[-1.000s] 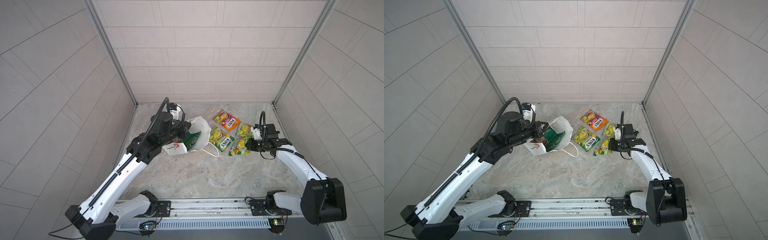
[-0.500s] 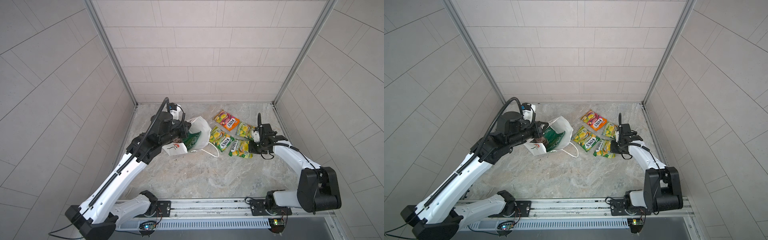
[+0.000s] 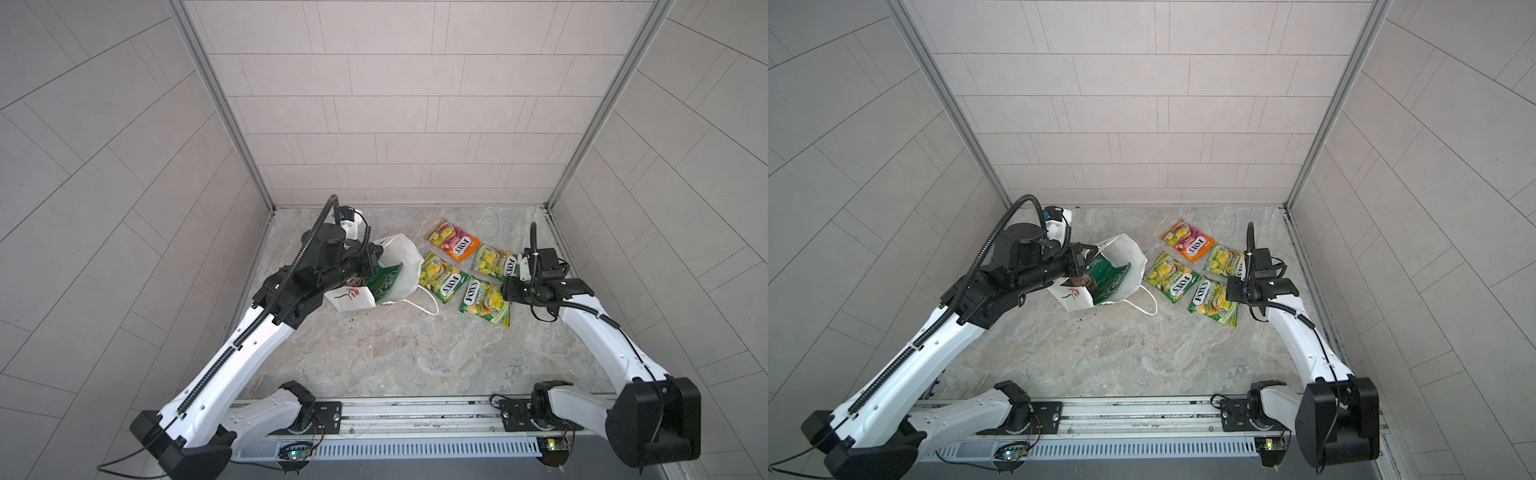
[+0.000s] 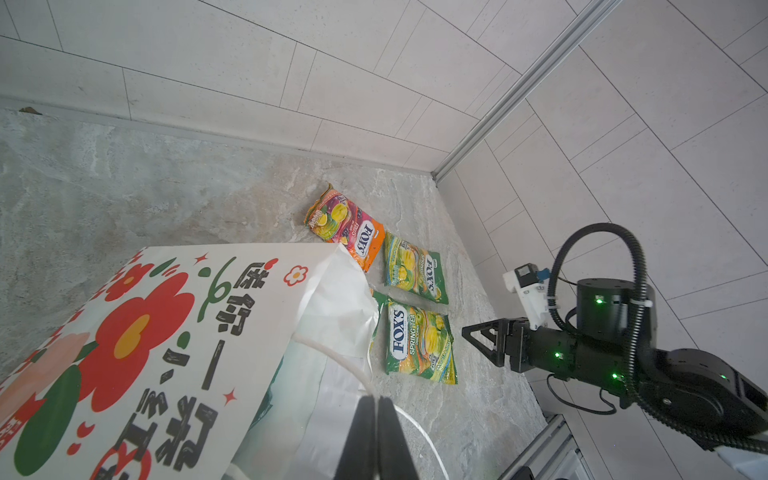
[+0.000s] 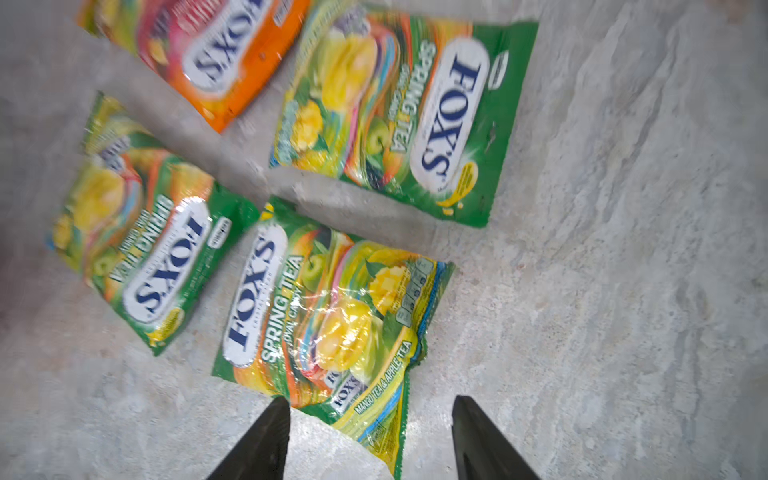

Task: Take the snacks out of the paper bag
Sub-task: 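Lower the green packet onto the table and open the right gripper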

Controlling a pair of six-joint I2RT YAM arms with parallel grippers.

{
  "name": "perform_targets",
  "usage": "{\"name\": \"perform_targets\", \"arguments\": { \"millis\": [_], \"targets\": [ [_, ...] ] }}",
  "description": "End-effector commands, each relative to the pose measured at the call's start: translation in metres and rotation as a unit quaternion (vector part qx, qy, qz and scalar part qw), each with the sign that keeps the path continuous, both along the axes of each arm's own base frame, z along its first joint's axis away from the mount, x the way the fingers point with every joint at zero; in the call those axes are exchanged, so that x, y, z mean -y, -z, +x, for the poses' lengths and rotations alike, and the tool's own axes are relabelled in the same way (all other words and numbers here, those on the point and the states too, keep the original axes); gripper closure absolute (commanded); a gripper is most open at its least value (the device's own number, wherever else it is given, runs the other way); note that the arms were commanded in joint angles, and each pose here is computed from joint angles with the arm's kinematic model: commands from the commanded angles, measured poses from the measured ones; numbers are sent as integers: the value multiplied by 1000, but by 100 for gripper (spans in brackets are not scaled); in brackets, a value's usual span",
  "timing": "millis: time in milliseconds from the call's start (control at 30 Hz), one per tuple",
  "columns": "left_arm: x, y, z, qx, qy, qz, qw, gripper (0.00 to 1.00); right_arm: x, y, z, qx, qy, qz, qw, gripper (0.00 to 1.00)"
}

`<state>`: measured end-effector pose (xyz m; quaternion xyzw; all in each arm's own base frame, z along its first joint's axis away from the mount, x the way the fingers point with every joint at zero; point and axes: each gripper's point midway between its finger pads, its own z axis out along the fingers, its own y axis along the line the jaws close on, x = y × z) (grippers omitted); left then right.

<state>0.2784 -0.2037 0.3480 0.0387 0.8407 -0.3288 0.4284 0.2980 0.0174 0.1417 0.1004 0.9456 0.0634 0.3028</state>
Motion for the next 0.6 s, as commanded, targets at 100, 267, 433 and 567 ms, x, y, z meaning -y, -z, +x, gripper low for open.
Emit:
{"name": "perform_targets", "arguments": {
  "millis": [100, 267, 433, 567],
  "targets": [
    [11, -10, -6, 19, 36, -20, 999, 100, -46, -47, 10, 128, -56, 137, 981, 37],
    [17, -10, -8, 15, 50, -35, 998, 100, -91, -84, 9, 171, -125, 209, 955, 37],
    [20, -6, -10, 4, 53, -53, 997, 100, -140, -107, -1, 191, -195, 225, 935, 39],
    [25, -5, -11, -6, 55, -88, 995, 100, -182, -117, -11, 198, -243, 236, 920, 40]
  ]
}}
